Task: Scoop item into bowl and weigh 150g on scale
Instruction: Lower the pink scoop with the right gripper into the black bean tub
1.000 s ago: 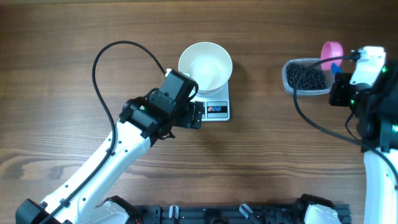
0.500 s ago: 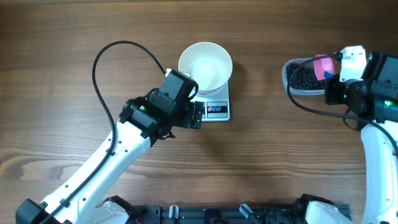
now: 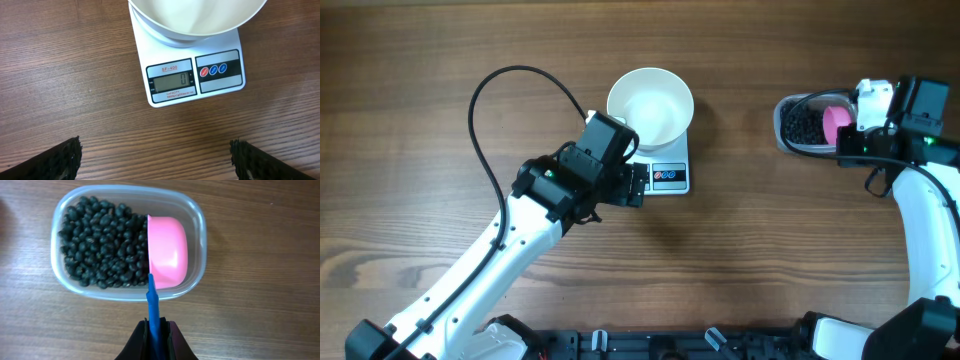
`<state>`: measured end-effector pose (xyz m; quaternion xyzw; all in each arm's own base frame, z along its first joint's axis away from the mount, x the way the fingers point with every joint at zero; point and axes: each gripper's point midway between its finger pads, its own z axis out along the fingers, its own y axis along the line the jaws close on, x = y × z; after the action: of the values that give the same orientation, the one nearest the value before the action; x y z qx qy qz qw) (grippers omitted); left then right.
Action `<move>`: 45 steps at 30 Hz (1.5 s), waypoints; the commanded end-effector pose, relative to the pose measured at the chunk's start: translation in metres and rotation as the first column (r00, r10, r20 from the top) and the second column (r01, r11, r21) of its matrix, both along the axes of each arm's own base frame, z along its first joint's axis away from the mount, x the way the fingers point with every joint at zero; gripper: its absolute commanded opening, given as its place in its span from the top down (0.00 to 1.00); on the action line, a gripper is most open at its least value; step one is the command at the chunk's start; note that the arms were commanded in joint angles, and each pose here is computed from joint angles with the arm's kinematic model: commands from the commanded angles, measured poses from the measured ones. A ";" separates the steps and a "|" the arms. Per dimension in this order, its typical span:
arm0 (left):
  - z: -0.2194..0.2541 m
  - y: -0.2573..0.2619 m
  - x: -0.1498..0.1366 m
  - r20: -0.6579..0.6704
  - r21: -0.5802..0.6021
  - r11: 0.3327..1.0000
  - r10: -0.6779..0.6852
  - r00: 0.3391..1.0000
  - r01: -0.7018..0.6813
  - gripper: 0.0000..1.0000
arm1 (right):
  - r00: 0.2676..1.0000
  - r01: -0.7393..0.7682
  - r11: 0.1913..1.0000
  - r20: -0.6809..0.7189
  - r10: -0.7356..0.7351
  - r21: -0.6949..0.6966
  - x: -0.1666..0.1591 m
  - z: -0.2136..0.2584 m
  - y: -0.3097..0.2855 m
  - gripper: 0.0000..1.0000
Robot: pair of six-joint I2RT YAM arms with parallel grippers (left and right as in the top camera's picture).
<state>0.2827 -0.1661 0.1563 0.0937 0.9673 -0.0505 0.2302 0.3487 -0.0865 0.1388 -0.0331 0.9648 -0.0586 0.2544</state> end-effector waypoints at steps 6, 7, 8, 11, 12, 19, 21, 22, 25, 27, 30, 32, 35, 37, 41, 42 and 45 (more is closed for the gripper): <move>-0.006 0.002 0.000 -0.012 0.011 1.000 -0.008 1.000 0.008 0.00 | 1.000 -0.005 0.996 0.010 0.005 0.084 0.015 -0.010 0.008 0.96; -0.006 0.002 0.000 -0.012 0.011 1.000 -0.008 1.000 0.008 0.00 | 1.000 -0.026 0.992 0.011 0.025 0.121 0.016 -0.012 0.015 0.96; -0.006 0.002 0.000 -0.012 0.011 1.000 -0.008 1.000 0.008 0.00 | 0.999 -0.043 0.987 0.009 0.042 0.155 0.016 -0.014 0.022 0.96; -0.006 0.002 0.000 -0.012 0.011 1.000 -0.008 1.000 0.008 0.00 | 0.998 -0.063 0.977 0.001 0.064 0.203 0.013 -0.016 0.031 0.96; -0.006 0.002 0.000 -0.012 0.011 1.000 -0.008 1.000 0.008 0.00 | 0.998 -0.062 0.977 0.000 0.064 0.204 0.013 -0.016 0.031 0.96; -0.006 0.002 0.000 -0.012 0.011 1.000 -0.008 1.000 0.008 0.00 | 0.994 -0.111 0.951 0.020 0.110 0.290 0.013 -0.012 0.048 0.96; -0.006 0.002 0.000 -0.012 0.011 1.000 -0.008 1.000 0.008 0.00 | 0.993 -0.112 0.946 0.008 0.115 0.303 0.009 -0.013 0.051 0.96; -0.006 0.002 0.000 -0.012 0.011 1.000 -0.008 1.000 0.008 0.00 | 0.993 -0.110 0.946 -0.002 0.116 0.305 0.007 -0.015 0.051 0.96; -0.006 0.002 0.000 -0.012 0.011 1.000 -0.008 1.000 0.008 0.00 | 0.994 -0.098 0.945 -0.008 0.106 0.312 0.005 -0.015 0.050 0.96; -0.006 0.002 0.000 -0.012 0.011 1.000 -0.008 1.000 0.008 0.00 | 0.996 -0.085 0.941 -0.002 0.091 0.327 0.005 -0.014 0.045 0.96; -0.006 0.002 0.000 -0.012 0.011 1.000 -0.008 1.000 0.008 0.00 | 0.997 -0.075 0.928 0.014 0.075 0.366 0.005 -0.011 0.040 0.96; -0.006 0.002 0.000 -0.012 0.011 1.000 -0.008 1.000 0.008 0.00 | 0.998 -0.055 0.912 0.022 0.051 0.405 0.004 -0.009 0.037 0.96; -0.006 0.002 0.000 -0.012 0.011 1.000 -0.008 1.000 0.008 0.00 | 1.000 -0.001 0.884 0.007 -0.003 0.467 -0.001 -0.009 0.032 0.96; -0.006 0.002 0.000 -0.012 0.011 1.000 -0.008 1.000 0.008 0.00 | 1.000 0.001 0.875 0.009 -0.007 0.483 -0.002 -0.009 0.032 0.96; -0.006 0.002 0.000 -0.012 0.011 1.000 -0.008 1.000 0.008 0.00 | 1.000 0.020 0.861 0.005 -0.026 0.508 -0.002 -0.009 0.034 0.96; -0.006 0.002 0.000 -0.012 0.011 1.000 -0.008 1.000 0.008 0.00 | 0.999 0.031 0.858 0.002 -0.037 0.513 -0.002 -0.009 0.034 0.96; -0.006 0.002 0.000 -0.012 0.011 1.000 -0.008 1.000 0.008 0.00 | 0.996 0.081 0.840 -0.010 -0.090 0.537 0.001 -0.009 0.033 0.96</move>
<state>0.2825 -0.1660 0.1560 0.0939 0.9674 -0.0502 0.2299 0.3455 -0.0642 0.1279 0.0504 0.9516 0.1580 0.2589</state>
